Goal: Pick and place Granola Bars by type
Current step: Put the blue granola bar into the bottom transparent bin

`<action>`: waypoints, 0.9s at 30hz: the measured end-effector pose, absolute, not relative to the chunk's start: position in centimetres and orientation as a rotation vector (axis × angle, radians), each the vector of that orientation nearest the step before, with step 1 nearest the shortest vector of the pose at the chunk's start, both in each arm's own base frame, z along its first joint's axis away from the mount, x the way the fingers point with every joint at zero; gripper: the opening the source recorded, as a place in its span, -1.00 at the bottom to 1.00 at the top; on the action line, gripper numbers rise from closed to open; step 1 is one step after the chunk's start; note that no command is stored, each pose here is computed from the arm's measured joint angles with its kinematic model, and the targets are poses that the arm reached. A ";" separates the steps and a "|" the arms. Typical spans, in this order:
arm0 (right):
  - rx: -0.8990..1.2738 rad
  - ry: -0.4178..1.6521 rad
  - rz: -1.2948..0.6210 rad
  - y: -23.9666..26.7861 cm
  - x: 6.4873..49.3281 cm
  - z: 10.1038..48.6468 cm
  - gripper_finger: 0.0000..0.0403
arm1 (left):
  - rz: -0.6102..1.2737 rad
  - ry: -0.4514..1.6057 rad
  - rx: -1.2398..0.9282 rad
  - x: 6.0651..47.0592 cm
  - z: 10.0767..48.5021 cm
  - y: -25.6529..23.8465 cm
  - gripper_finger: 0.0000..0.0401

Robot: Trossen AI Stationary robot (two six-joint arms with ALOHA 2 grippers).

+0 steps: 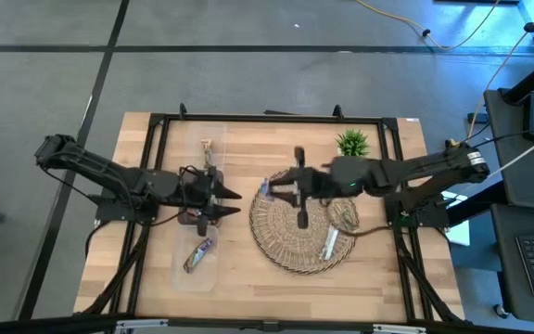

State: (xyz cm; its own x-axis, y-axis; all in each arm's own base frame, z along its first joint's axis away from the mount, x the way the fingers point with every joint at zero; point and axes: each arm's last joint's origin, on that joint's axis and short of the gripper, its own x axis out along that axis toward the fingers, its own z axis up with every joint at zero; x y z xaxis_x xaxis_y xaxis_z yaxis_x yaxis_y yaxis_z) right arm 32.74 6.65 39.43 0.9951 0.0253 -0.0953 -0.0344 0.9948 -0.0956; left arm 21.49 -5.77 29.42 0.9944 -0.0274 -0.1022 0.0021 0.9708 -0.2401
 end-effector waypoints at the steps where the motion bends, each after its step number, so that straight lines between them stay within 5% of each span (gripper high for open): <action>1: -0.103 0.016 0.033 6.7 32.8 40.2 -0.57 | -0.015 0.108 -0.243 21.6 29.3 -5.8 -0.16; 7: -0.138 -0.161 0.093 7.3 34.0 40.8 -0.57 | -0.019 0.088 -0.185 22.9 28.8 -6.2 -0.16; 27: -0.115 -0.093 0.104 8.1 37.7 36.7 -0.57 | -0.034 -0.040 -0.095 24.4 28.9 -6.7 -0.16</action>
State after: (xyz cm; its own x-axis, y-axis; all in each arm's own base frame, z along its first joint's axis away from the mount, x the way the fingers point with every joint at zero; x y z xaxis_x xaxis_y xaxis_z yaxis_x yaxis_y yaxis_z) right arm 37.68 8.10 36.72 0.9904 0.1083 0.0865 -0.0976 0.9880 -0.1193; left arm 24.37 -6.72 28.94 0.9986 -0.0321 0.0418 0.0359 0.9949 -0.0938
